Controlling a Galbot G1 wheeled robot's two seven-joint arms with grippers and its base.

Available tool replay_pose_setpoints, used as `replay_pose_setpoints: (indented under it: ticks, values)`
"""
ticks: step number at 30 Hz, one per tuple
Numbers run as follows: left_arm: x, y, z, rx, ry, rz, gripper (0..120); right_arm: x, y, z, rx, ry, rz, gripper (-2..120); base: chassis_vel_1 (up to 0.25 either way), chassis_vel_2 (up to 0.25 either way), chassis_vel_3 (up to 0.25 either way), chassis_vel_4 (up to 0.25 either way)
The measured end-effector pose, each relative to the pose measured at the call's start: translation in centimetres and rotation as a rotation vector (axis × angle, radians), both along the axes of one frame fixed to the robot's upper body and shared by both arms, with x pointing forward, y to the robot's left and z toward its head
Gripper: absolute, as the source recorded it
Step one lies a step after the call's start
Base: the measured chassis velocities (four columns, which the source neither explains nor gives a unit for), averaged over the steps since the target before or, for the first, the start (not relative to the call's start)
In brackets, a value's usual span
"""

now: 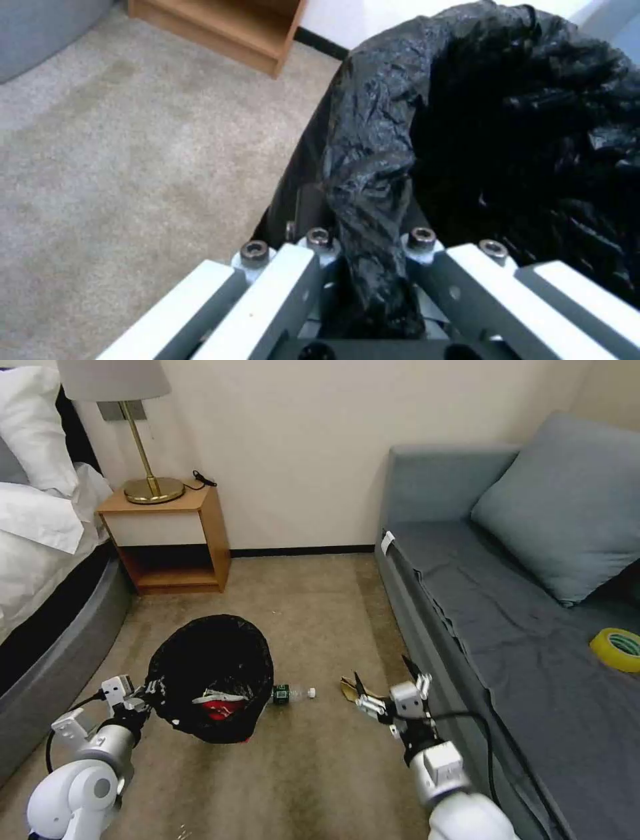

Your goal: Pick up the trash bin, then pick up the garbage on the floor and place it into the trash bin.

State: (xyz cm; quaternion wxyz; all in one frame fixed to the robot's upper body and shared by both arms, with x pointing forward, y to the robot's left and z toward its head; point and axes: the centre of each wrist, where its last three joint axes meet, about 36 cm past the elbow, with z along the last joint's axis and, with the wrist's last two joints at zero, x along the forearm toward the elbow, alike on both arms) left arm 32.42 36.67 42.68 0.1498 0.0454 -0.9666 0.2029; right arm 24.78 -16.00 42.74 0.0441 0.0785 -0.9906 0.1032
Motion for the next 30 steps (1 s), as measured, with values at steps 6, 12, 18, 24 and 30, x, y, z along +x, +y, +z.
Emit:
replay_pose_setpoints:
  ticks: [6, 12, 18, 24, 30]
  values:
    - [0.0, -0.2, 0.0, 0.001, -0.002, 0.008, 4, -1.3, 0.6, -0.8, 0.011, 0.0, -0.034, 100, 0.0, 0.0, 0.0, 0.0]
    - [-0.3, -0.4, 0.5, 0.011, -0.006, 0.015, 4, -1.0, 0.7, -1.1, 0.004, -0.026, -0.041, 100, 0.0, 0.0, 0.0, 0.0]
    - [-0.8, 0.1, 0.7, 0.015, -0.005, 0.032, 4, -0.5, 0.7, -0.9, 0.004, -0.022, -0.076, 100, 0.0, 0.0, 0.0, 0.0]
    - [-1.2, -0.2, 0.7, 0.01, -0.006, 0.038, 4, -0.7, 0.9, -0.9, 0.027, -0.025, -0.108, 100, 0.0, 0.0, 0.0, 0.0]
    - [-1.2, -0.4, 0.8, 0.01, -0.005, 0.042, 4, -0.6, 1.3, -1.2, 0.05, -0.02, -0.12, 100, 0.0, 0.0, 0.0, 0.0]
